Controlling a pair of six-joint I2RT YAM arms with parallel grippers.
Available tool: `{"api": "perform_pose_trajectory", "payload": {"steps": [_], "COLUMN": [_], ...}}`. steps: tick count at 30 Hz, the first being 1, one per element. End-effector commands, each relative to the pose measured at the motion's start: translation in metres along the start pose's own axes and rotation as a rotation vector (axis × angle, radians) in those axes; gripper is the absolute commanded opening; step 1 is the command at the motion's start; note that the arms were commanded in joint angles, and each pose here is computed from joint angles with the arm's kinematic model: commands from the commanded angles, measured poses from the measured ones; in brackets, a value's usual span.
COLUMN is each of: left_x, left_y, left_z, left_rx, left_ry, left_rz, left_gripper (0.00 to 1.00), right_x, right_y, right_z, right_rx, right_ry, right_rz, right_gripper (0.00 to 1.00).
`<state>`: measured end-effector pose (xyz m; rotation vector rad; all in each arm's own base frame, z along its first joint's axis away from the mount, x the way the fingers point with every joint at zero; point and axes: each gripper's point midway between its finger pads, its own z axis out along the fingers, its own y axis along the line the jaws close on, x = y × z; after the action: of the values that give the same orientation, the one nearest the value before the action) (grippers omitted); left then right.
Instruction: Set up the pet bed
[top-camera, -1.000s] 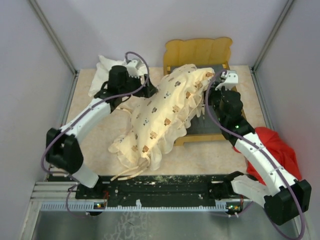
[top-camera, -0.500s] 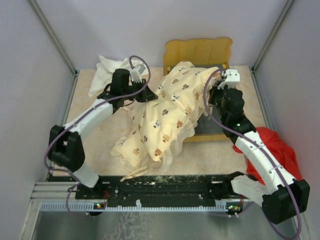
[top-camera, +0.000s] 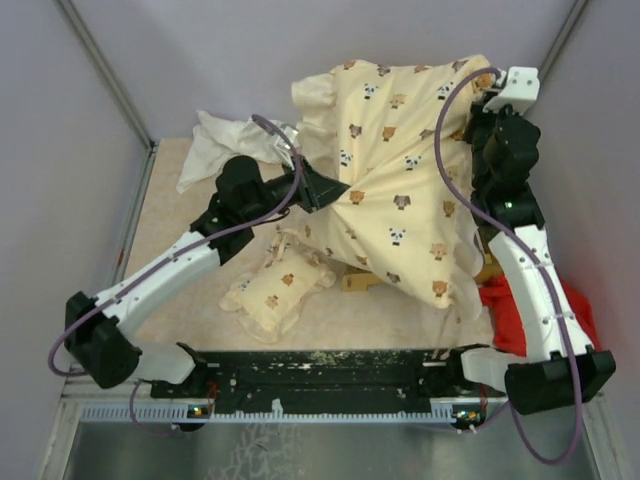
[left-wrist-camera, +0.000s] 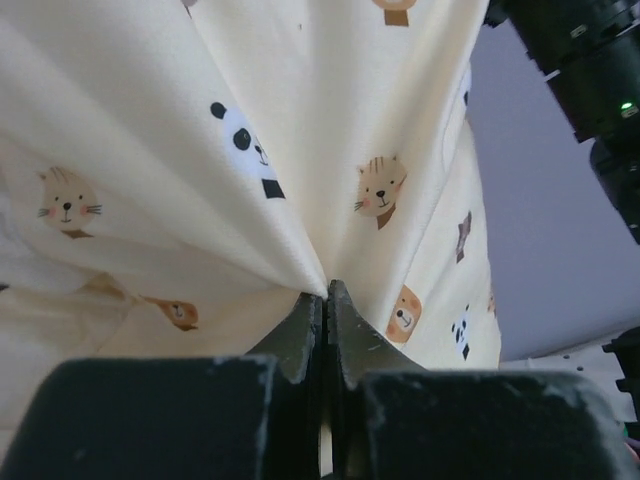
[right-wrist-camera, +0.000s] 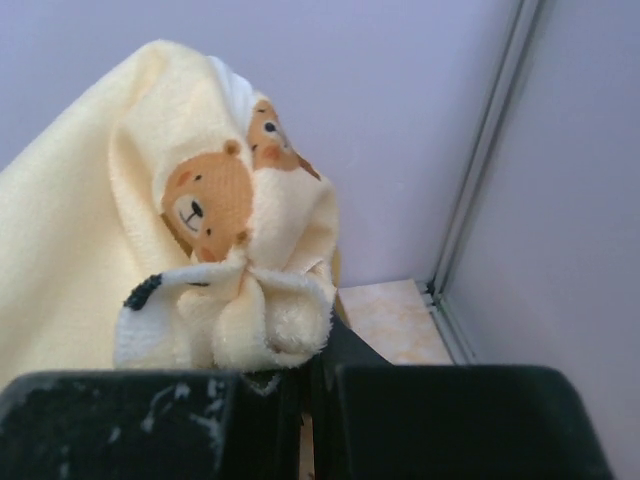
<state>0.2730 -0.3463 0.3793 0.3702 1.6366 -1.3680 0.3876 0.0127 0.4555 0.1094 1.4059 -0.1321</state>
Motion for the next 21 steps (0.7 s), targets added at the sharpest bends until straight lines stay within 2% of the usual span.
{"api": "perform_pose_trajectory", "payload": {"steps": [1,4,10,15,18,19,21], "left_x": [0.0,0.017,0.053,0.064,0.059,0.056,0.046], "left_y": [0.0,0.006,0.028,0.066,0.092,0.101,0.118], "left_z": [0.037,0.064,0.11,0.13,0.129,0.125,0.113], "left_rx": [0.043,0.046,0.061,-0.047,-0.144,-0.187,-0.27], "left_ry": [-0.034,-0.022,0.051,0.064,0.086,0.096,0.092], "left_rz": [-0.061,-0.069,-0.144,-0.061,0.05,0.078,0.117], "left_gripper": [0.0,0.0,0.0,0.01,0.29,0.39,0.52], "right_x": [-0.029,-0.019,0.031,0.122,0.162,0.163,0.168], "right_y": [-0.031,-0.043,-0.064,-0.076,-0.077,-0.079,-0.084], "right_z": [0.036,0.062,0.125,0.182,0.202,0.208,0.21], "right_rx": [0.102,0.119,0.138,0.116,0.106,0.122,0.181], "right_ry": [-0.082,-0.083,-0.022,0.129,0.217,0.235,0.297], "right_rz": [-0.08,-0.11,-0.195,-0.194,-0.212,-0.207,-0.147], "right_gripper": [0.0,0.0,0.0,0.0,0.0,0.05,0.28]}}
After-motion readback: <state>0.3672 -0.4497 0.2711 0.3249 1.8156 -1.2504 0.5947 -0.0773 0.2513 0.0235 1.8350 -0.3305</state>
